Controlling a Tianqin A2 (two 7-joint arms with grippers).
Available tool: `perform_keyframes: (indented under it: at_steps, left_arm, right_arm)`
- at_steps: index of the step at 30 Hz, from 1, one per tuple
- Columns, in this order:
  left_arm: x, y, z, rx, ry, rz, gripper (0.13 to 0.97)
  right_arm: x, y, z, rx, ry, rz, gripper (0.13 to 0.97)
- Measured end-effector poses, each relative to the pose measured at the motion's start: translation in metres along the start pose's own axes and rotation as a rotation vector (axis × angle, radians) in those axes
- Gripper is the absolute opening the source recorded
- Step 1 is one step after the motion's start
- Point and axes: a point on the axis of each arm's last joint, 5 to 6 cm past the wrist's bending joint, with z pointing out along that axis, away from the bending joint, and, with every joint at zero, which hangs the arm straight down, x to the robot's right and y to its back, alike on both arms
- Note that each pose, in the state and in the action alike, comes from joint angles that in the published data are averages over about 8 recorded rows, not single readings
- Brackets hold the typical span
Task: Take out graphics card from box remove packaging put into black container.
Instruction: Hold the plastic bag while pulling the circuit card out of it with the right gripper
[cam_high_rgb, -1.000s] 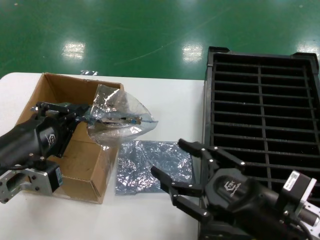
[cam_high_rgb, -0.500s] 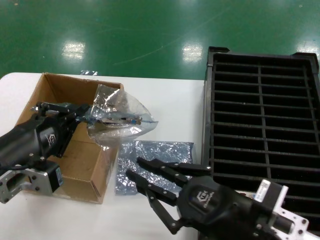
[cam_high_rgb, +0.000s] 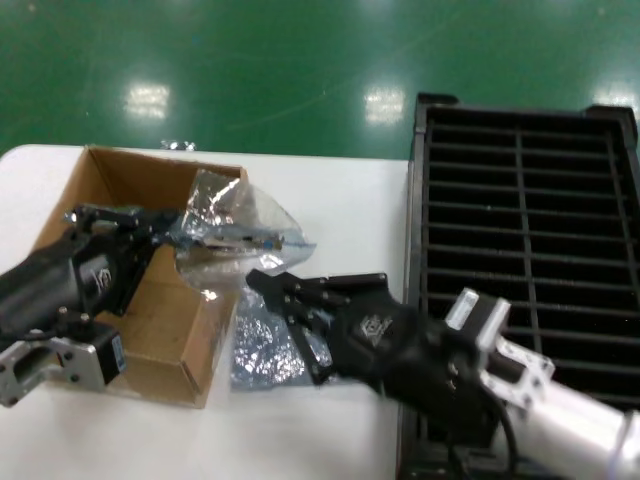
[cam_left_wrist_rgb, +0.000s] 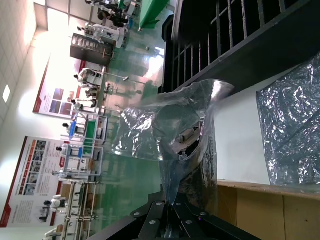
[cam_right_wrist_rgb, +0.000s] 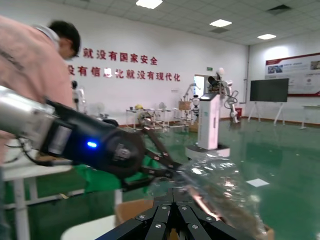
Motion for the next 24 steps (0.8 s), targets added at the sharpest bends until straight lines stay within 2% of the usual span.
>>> perform_keyframes:
  at_steps: [6,12,24]
  left_arm:
    - [0.0,0.0,0.0,0.0,0.0,0.0,0.139]
    - [0.0,0.0,0.0,0.0,0.0,0.0,0.139]
    - [0.0,0.0,0.0,0.0,0.0,0.0,0.139]
  right_arm:
    - [0.02,0.01,0.029,-0.044,0.039,-0.038,0.137]
    - [0.03,0.019,0.056,-0.079,0.065,-0.1,0.133]
    - [0.041,0.02,0.078,-0.077,0.097,-0.186,0.133]
